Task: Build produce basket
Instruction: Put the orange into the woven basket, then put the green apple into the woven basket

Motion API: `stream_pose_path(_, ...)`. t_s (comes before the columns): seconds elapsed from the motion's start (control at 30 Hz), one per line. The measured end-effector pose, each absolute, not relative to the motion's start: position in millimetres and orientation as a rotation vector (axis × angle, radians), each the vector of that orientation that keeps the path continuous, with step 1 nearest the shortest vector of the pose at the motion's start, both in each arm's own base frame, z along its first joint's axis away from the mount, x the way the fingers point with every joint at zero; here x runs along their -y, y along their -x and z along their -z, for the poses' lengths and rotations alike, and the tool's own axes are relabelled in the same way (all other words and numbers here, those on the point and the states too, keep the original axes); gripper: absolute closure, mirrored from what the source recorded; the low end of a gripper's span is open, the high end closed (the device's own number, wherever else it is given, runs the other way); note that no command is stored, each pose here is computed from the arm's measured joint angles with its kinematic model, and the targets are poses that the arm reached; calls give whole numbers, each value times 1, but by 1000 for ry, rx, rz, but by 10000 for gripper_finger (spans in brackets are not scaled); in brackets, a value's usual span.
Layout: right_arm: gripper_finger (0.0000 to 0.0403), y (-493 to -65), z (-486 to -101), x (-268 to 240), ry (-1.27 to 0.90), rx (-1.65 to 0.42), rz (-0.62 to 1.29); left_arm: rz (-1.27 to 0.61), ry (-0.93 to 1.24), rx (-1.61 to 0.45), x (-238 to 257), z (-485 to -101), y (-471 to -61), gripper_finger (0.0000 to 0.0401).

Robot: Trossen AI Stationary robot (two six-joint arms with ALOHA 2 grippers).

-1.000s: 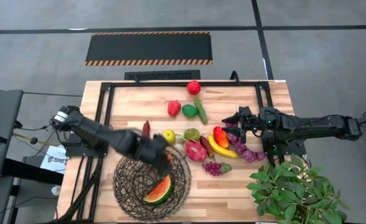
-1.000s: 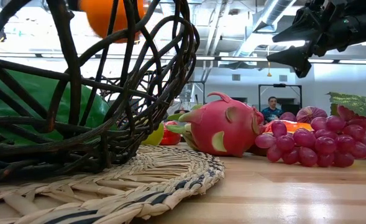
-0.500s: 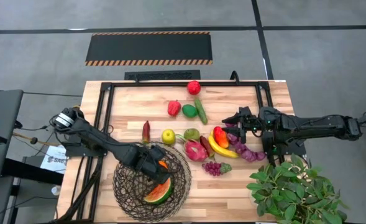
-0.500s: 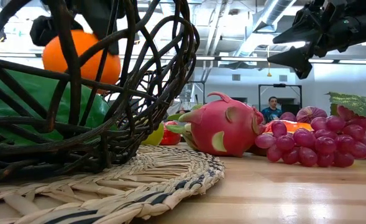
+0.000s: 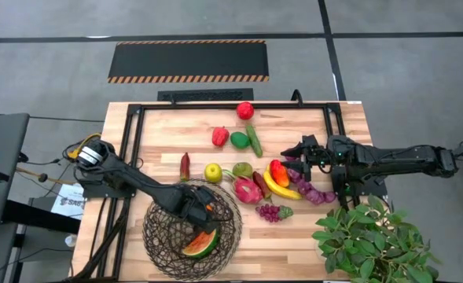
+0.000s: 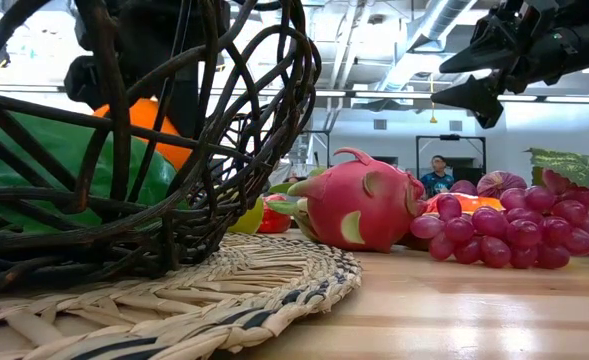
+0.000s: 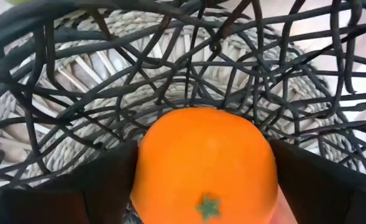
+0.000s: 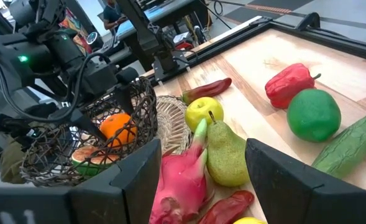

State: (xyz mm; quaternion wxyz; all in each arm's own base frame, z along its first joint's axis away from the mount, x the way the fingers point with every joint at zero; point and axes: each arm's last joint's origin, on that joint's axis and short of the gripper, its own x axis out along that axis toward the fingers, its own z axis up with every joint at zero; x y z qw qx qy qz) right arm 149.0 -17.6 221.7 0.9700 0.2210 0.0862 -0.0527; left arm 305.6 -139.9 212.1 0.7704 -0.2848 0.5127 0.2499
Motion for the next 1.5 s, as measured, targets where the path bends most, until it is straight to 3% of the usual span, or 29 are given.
stream_pose_path(0.17,148,-149,-222,18,-446,-174,107,-552,635,-1088,137,-213,-308,27)
stream_pose_path(0.4,148,-149,-222,18,-446,-175,106,-497,660,-1047,136,-221,-316,22)
stream_pose_path(0.67,148,-149,-222,18,-446,-175,106,-387,613,-986,123,-282,-327,22)
stream_pose_path(0.87,148,-149,-222,18,-445,-174,106,-527,384,-944,86,-316,-327,21)
stream_pose_path(1.23,148,-149,-219,18,-448,-198,112,-684,437,-1052,2,-283,-335,21)
stream_pose_path(1.5,148,-148,-219,18,-448,-203,113,-682,585,-1084,-13,-250,-333,21)
